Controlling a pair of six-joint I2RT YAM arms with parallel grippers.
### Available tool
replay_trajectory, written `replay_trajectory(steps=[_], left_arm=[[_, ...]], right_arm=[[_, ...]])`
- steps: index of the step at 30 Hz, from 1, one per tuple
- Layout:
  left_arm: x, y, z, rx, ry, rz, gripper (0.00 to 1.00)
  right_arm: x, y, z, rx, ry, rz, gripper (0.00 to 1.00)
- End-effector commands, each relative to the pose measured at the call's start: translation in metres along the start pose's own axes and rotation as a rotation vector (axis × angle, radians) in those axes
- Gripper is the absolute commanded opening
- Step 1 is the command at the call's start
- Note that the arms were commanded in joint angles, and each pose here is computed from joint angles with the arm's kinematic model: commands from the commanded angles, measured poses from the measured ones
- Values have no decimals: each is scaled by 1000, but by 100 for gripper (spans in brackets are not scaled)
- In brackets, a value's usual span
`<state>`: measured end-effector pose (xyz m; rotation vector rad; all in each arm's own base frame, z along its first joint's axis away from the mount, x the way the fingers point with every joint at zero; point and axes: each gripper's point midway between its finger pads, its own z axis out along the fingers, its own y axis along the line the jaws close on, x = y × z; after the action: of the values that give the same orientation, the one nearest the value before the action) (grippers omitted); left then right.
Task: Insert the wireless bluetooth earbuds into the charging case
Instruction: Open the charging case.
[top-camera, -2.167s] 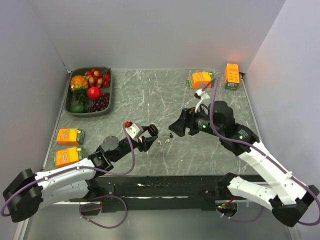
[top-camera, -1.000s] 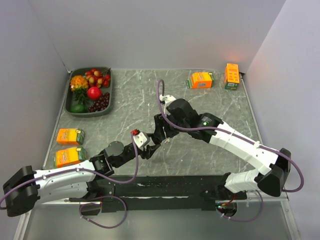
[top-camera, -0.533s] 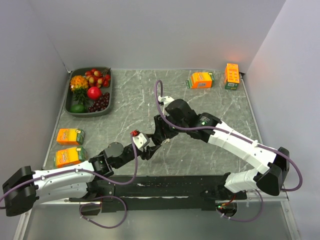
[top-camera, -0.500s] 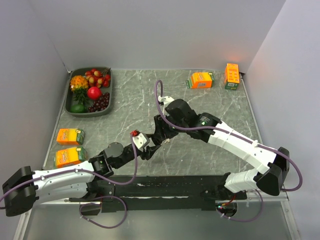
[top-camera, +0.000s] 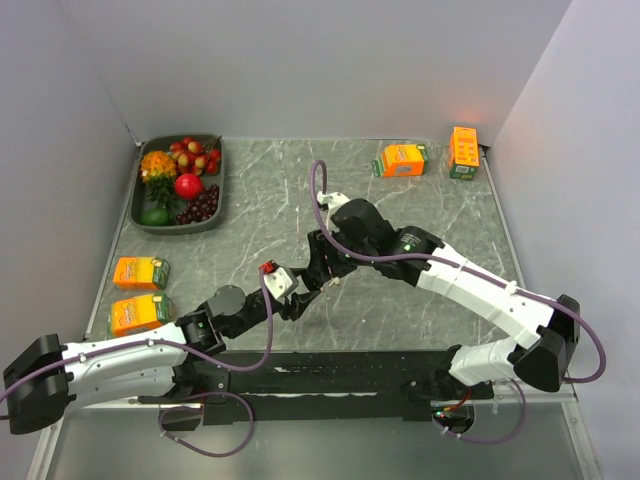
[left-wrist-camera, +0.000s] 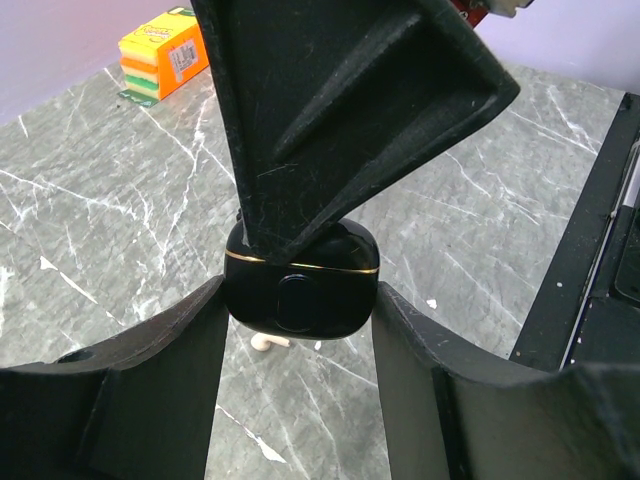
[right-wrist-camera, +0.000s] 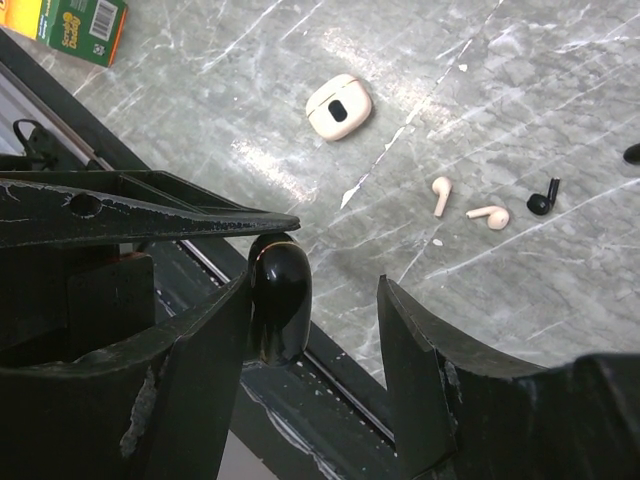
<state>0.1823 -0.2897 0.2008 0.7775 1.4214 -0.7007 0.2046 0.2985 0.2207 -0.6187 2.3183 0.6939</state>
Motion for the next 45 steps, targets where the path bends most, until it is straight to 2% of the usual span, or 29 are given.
replay_trajectory(steps=[1, 17, 21, 29, 34, 39, 41, 45], left_arm=[[-13, 4, -2, -22, -49, 3, 1], [-11, 3, -2, -20, -44, 1, 1], [-11, 3, -1, -18, -42, 3, 1], [-14, 2, -1, -16, -51, 1, 1], [-16, 2, -1, -15, -57, -1, 1], [-18, 1, -1, -12, -62, -2, 1], [-19, 2, -1, -13, -62, 0, 1], [-19, 1, -2, -12, -61, -1, 1]], right_arm=[[-2, -5, -13, 26, -29, 1, 61], [-4, -15, -19, 38, -44, 18, 62], [-11, 6, -26, -82, -90, 14, 63], [-10, 39, -29, -270, -79, 2, 63], [-6, 37, -22, -256, -52, 9, 57], [0, 27, -15, -201, -25, 17, 55], [0, 24, -14, -186, -23, 19, 55], [-4, 19, -15, -151, -42, 27, 63]])
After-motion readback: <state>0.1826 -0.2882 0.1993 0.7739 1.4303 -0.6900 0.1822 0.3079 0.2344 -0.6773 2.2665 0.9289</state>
